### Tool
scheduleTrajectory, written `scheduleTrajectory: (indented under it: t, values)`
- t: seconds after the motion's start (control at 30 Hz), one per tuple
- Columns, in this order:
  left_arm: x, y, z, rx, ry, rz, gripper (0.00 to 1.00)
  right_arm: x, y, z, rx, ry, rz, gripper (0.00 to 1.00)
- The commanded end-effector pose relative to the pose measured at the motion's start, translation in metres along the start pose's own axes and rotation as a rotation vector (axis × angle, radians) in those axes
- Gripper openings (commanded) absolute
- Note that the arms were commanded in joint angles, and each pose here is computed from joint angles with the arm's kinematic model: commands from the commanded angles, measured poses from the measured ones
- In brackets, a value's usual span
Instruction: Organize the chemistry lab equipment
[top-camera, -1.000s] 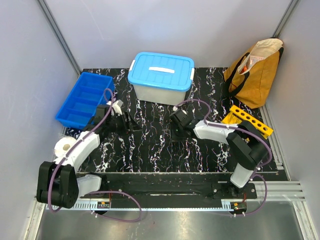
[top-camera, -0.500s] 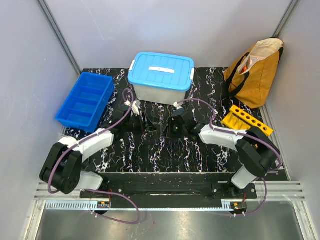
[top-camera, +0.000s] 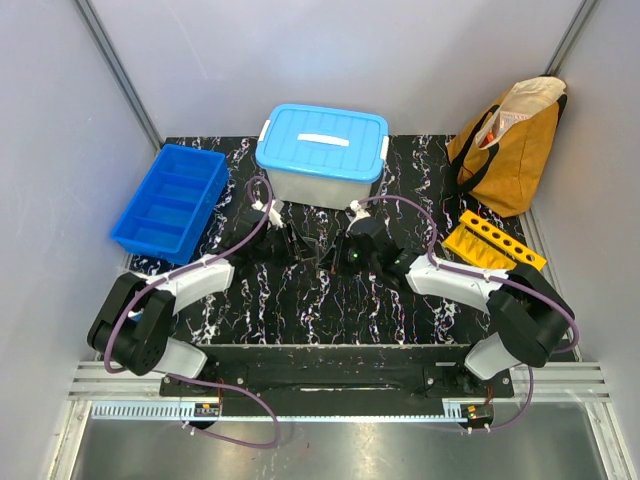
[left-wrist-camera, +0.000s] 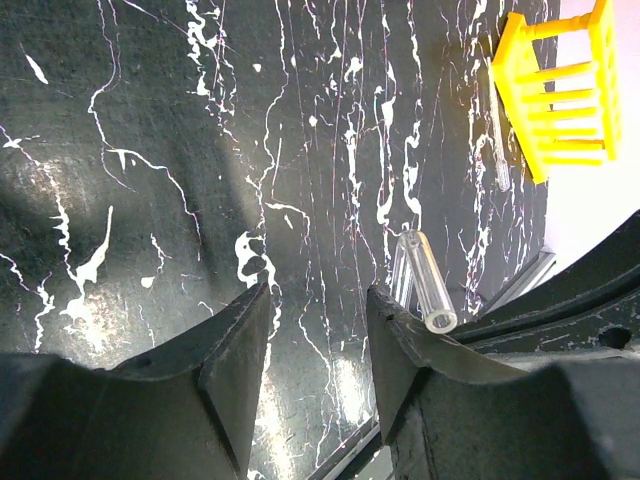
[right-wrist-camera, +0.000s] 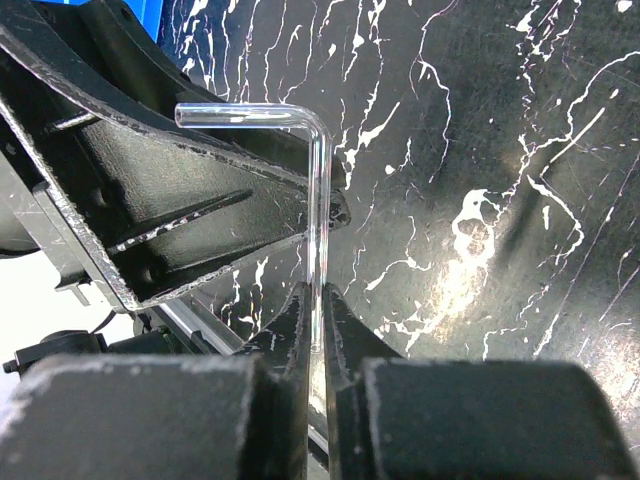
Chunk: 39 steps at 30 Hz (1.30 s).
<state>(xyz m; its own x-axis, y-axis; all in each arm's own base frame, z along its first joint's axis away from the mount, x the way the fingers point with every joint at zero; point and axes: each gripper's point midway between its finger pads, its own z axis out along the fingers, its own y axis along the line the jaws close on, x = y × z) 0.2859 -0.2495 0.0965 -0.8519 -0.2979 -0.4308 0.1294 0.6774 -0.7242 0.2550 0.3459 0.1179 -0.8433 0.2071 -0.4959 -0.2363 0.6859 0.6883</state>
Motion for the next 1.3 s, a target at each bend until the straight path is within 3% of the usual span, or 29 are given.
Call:
scheduleTrajectory:
  t: [0.0,0.47,1.0,1.27]
  values:
    - [-0.023,-0.024,0.000,0.069,-0.079,0.038,0.47,-0.011,0.026,-0.007,-0.076,-0.041,-0.013,0.00]
    - [-0.030,-0.030,-0.027,0.072,-0.187,0.027,0.48,-0.017,0.016,-0.013,-0.014,-0.087,0.033,0.00]
    - [-0.028,-0.046,-0.010,0.149,-0.131,0.063,0.49,-0.012,0.025,-0.008,-0.054,-0.056,0.018,0.01]
    - [-0.026,-0.047,-0.005,0.159,-0.121,0.067,0.40,-0.010,0.026,-0.003,-0.062,-0.046,0.024,0.01]
